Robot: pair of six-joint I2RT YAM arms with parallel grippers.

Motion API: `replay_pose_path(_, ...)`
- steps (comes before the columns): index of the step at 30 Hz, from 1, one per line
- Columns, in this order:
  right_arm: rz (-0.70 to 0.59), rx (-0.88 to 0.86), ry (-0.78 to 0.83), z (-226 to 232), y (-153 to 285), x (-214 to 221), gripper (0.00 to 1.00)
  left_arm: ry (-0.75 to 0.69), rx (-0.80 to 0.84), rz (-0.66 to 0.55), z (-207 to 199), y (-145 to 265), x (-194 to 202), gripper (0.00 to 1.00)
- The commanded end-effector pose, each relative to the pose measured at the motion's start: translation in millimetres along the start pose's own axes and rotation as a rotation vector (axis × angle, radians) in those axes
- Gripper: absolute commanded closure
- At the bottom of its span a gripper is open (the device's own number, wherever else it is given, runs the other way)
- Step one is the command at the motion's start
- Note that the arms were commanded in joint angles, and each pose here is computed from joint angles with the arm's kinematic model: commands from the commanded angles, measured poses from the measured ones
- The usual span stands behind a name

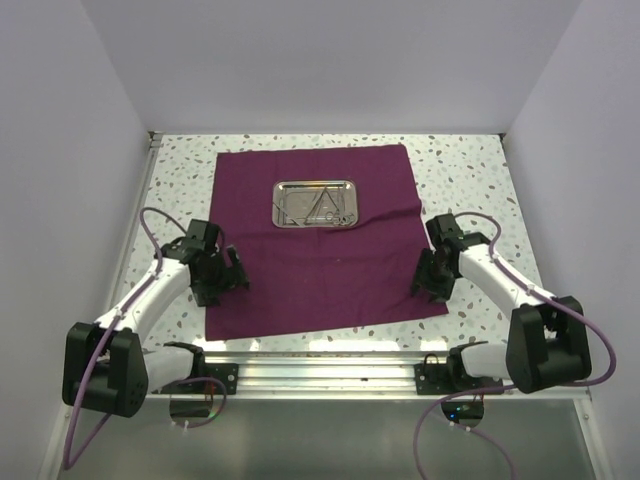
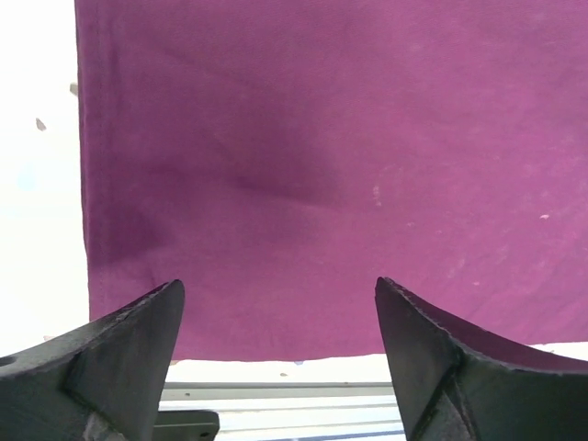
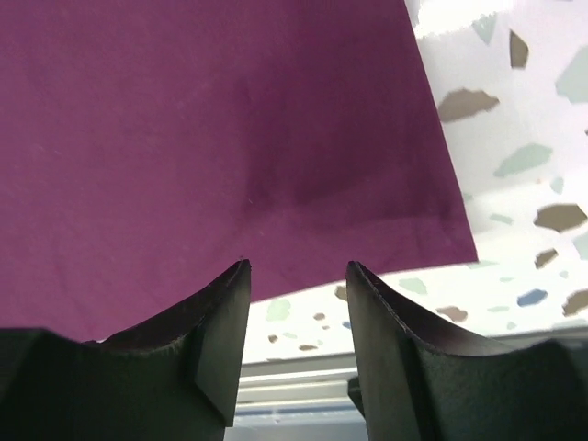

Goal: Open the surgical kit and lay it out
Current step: Smooth out the surgical kit at the center of the board.

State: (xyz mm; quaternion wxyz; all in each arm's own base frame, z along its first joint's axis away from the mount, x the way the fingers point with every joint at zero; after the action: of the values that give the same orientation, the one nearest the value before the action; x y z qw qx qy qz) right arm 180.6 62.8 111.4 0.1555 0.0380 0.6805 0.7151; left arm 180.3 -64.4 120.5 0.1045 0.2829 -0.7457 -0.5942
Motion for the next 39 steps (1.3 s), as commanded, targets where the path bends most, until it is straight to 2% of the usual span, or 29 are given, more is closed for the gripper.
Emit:
replay_pose_path(1, -0.081, -0.046, -0.052, 10, -7, -15, 0.51, 0.052, 0.012, -0.024, -1, -9, 4, 0.13)
replay_pose_path(8, -0.105, -0.036, -0.034, 12, -18, -22, 0.60, 0.055, 0.000, -0.042, -7, -23, 10, 0.24)
replay_pose_path(11, -0.090, -0.025, -0.032, 10, -25, -17, 0.67, 0.034, -0.032, -0.022, -9, -34, 17, 0.37)
replay_pose_path(12, -0.078, -0.019, -0.036, 7, -29, -13, 0.69, 0.038, -0.036, -0.015, -11, -37, 20, 0.46)
replay_pose_path(13, -0.075, -0.018, -0.035, 7, -31, -11, 0.70, 0.017, -0.038, -0.001, -13, -39, 26, 0.49)
replay_pose_path(18, -0.057, -0.016, -0.059, 1, -43, 7, 0.73, -0.031, -0.117, 0.020, -13, -56, 43, 0.56)
replay_pose_path(19, -0.053, -0.023, -0.060, 2, -46, 8, 0.77, -0.049, -0.130, 0.024, -11, -59, 48, 0.59)
replay_pose_path(22, -0.022, -0.019, -0.072, 2, -52, 16, 0.79, -0.070, -0.154, 0.046, -7, -65, 60, 0.63)
replay_pose_path(24, -0.001, -0.014, -0.076, 1, -56, 23, 0.83, -0.070, -0.155, 0.048, -6, -67, 64, 0.75)
replay_pose_path(25, 0.004, -0.013, -0.076, 1, -58, 26, 0.92, -0.076, -0.160, 0.056, -4, -68, 68, 0.83)
replay_pose_path(27, 0.022, -0.008, -0.075, 0, -60, 34, 1.00, -0.071, -0.183, 0.064, -1, -68, 71, 1.00)
replay_pose_path(33, -0.032, -0.038, -0.093, 2, -27, 38, 1.00, -0.082, -0.199, 0.057, 3, -52, 83, 1.00)
replay_pose_path(39, -0.037, 0.019, -0.070, -14, 4, 50, 1.00, -0.069, -0.155, 0.067, 0, -32, 95, 1.00)
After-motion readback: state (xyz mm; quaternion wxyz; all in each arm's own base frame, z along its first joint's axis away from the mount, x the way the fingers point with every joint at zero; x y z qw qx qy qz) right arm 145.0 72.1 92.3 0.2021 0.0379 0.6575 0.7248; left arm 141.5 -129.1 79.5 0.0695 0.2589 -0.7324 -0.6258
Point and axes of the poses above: each gripper's point midway between its finger pads, its own y axis back along the fingers, its own z axis along the line the jaws close on, x = y × z, the point moved 7 cm from there along y, back along the fingers, and after that the axes turned 7 degrees about y, right-handed, at the moved point
